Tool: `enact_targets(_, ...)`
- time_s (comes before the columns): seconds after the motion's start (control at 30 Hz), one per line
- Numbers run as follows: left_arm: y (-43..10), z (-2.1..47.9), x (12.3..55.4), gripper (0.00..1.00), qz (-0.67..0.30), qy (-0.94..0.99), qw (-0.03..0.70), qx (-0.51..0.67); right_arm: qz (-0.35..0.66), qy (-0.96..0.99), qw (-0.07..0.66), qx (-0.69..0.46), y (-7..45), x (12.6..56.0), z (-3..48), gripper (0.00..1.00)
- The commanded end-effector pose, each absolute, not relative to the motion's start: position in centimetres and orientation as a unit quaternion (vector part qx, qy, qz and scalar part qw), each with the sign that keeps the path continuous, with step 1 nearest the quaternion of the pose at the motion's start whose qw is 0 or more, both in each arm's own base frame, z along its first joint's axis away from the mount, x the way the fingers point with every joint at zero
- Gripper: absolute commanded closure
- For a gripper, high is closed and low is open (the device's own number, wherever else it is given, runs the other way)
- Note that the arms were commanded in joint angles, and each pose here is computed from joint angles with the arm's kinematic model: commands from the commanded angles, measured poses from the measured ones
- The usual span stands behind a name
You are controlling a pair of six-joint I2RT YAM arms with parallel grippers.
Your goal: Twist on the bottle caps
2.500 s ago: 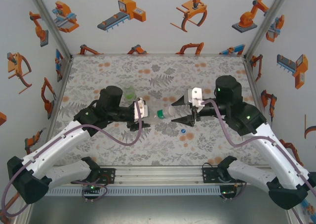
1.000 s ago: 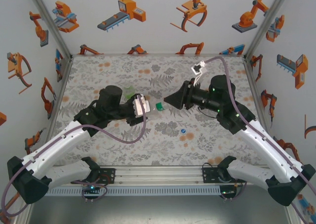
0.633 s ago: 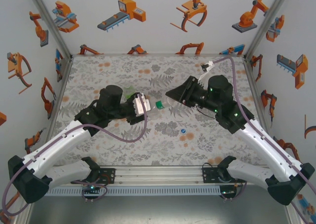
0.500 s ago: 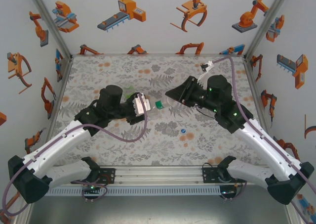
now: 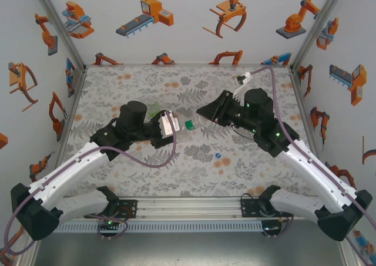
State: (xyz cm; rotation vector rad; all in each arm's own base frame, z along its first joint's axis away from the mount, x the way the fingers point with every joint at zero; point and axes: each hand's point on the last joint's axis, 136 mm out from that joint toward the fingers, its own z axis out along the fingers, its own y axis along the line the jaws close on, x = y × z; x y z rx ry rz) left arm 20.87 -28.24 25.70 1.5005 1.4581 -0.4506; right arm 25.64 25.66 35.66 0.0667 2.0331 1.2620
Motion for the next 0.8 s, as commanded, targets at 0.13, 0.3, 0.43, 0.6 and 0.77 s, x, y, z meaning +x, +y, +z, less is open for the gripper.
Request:
enact_targets(0.13, -29.1, 27.5, 20.0, 1.00, -0.223, 0.569, 0.500, 0.614, 0.508, 0.764, 0.391, -0.073, 26.5, 22.9, 39.0, 0.59)
enact_targets(0.3, -29.3, 27.3, 19.3, 1.00, -0.238, 0.558, 0.490, 0.626, 0.462, 0.744, 0.454, -0.163, 25.3, 21.6, 40.9, 0.30)
enact_targets(0.43, -29.6, 27.0, 18.2, 1.00, -0.262, 0.550, 0.464, 0.643, 0.418, 0.705, 0.506, -0.268, 24.9, 20.0, 41.9, 0.30)
enact_targets(0.6, -29.9, 27.0, 16.6, 1.00, -0.297, 0.530, 0.442, 0.660, 0.380, 0.614, 0.524, -0.451, 25.6, 15.9, 41.4, 0.31)
enact_targets(0.77, -29.9, 27.2, 15.4, 1.00, -0.324, 0.519, 0.420, 0.670, 0.372, 0.489, 0.513, -0.600, 25.8, 11.2, 40.2, 0.33)
